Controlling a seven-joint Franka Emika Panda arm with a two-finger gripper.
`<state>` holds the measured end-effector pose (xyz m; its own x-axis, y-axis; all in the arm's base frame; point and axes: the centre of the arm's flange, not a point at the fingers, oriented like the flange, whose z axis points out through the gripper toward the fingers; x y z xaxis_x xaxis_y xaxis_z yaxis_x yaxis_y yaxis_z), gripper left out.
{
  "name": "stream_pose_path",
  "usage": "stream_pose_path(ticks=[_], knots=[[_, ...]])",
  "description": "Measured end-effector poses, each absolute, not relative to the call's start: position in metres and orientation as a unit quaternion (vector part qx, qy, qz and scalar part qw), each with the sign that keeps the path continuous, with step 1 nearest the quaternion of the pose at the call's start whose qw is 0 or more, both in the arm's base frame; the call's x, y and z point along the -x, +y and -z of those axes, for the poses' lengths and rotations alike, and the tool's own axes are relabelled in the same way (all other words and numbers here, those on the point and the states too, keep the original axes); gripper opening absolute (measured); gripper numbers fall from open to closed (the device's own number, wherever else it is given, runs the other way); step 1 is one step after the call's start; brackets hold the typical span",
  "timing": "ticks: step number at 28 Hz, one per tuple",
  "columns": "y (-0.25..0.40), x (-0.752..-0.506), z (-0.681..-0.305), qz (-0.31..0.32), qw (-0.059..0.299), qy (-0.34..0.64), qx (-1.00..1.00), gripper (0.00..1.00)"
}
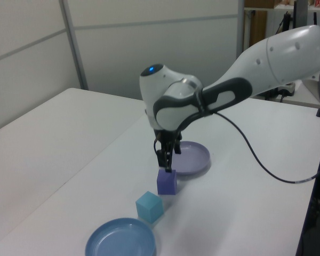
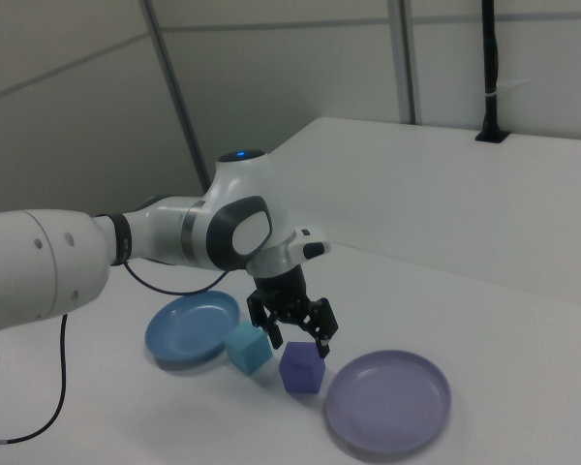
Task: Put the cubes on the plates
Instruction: 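Grasp the purple cube and carry it onto the lavender plate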
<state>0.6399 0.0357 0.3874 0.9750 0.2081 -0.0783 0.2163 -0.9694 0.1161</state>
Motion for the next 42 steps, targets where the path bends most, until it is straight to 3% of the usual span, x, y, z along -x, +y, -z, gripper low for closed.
stream_pose_path(ticks=[10, 16, 21, 26, 27, 37, 42], knots=[[0.056, -0.646, -0.364, 0.029, 0.065, 0.129, -0.989, 1.0], [0.074, -0.651, -0.333, 0.024, 0.085, 0.133, -0.987, 1.0], [0.077, -0.654, -0.325, 0.021, 0.089, 0.125, -0.988, 0.92], [0.072, -0.66, -0.337, 0.008, 0.087, 0.112, -0.99, 0.73], [0.069, -0.663, -0.343, 0.003, 0.086, 0.106, -0.991, 0.65], [0.009, -0.671, -0.411, -0.033, 0.059, 0.031, -0.997, 0.62], [-0.029, -0.671, -0.419, -0.038, 0.061, 0.002, -0.997, 0.62]])
